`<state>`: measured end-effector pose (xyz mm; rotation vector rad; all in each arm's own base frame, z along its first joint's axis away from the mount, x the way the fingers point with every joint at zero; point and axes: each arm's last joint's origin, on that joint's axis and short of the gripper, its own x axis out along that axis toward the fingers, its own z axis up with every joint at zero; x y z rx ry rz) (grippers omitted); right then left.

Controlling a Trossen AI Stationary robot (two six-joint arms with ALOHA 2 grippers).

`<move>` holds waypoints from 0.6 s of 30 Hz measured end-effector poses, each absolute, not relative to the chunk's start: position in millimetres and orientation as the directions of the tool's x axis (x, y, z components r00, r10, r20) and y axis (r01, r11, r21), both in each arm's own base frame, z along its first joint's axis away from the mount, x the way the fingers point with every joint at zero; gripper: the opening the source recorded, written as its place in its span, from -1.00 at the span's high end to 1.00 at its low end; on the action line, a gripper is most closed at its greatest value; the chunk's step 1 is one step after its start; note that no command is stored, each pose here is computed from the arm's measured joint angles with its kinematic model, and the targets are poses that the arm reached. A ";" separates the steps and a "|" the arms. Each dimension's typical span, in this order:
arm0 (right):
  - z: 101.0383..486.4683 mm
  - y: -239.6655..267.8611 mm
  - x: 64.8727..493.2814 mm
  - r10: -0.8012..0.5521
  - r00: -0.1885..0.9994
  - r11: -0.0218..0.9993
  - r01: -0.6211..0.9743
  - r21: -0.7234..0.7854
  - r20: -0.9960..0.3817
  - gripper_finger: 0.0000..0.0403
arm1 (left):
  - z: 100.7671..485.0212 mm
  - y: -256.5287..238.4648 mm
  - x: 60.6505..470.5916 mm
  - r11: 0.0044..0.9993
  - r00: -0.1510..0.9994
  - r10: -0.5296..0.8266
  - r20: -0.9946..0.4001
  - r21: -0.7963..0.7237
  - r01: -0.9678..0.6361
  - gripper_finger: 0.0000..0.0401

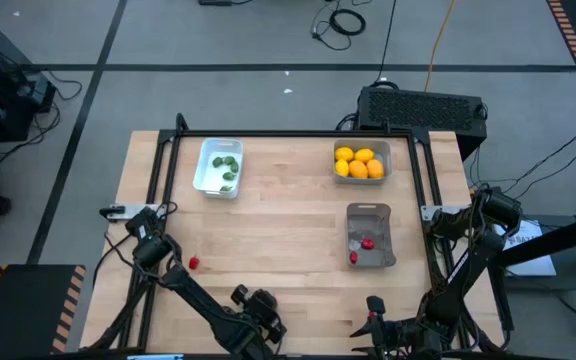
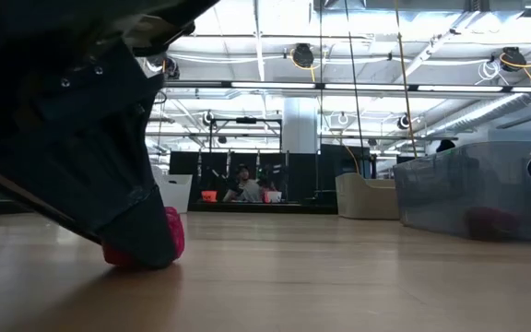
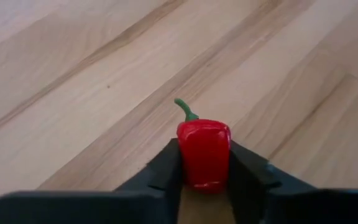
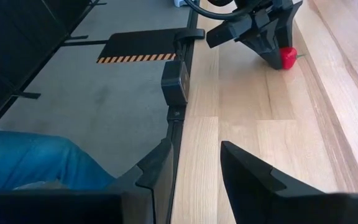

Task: Sort produce into baskets
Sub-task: Put the red chili pepper into the black bin

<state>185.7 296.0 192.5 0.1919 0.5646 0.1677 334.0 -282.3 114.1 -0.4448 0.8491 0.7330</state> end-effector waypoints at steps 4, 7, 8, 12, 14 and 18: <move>192.5 295.9 185.7 0.209 0.832 0.969 -0.105 0.225 -0.514 0.38 | 116.9 -283.0 335.2 0.676 0.444 0.405 -0.799 -0.065 -0.734 0.73; 192.6 295.9 185.7 0.210 0.832 0.968 -0.104 0.227 -0.514 0.38 | 120.2 -279.6 338.8 0.676 0.437 0.425 -0.793 -0.044 -0.736 0.77; 192.6 295.9 185.7 0.210 0.832 0.968 -0.101 0.232 -0.514 0.38 | 121.6 -277.1 341.4 0.677 0.440 0.436 -0.785 -0.036 -0.735 0.75; 192.5 296.3 185.5 0.222 0.825 0.964 -0.105 0.245 -0.520 0.38 | 130.7 -262.1 360.0 0.684 0.469 0.486 -0.737 -0.013 -0.729 0.59; 192.5 296.5 185.3 0.230 0.820 0.962 -0.110 0.251 -0.524 0.38 | 139.2 -251.7 374.2 0.694 0.491 0.514 -0.703 0.005 -0.720 0.53; 192.2 297.2 184.9 0.251 0.808 0.955 -0.117 0.273 -0.534 0.38 | 158.3 -218.9 416.5 0.732 0.558 0.549 -0.622 0.036 -0.680 0.49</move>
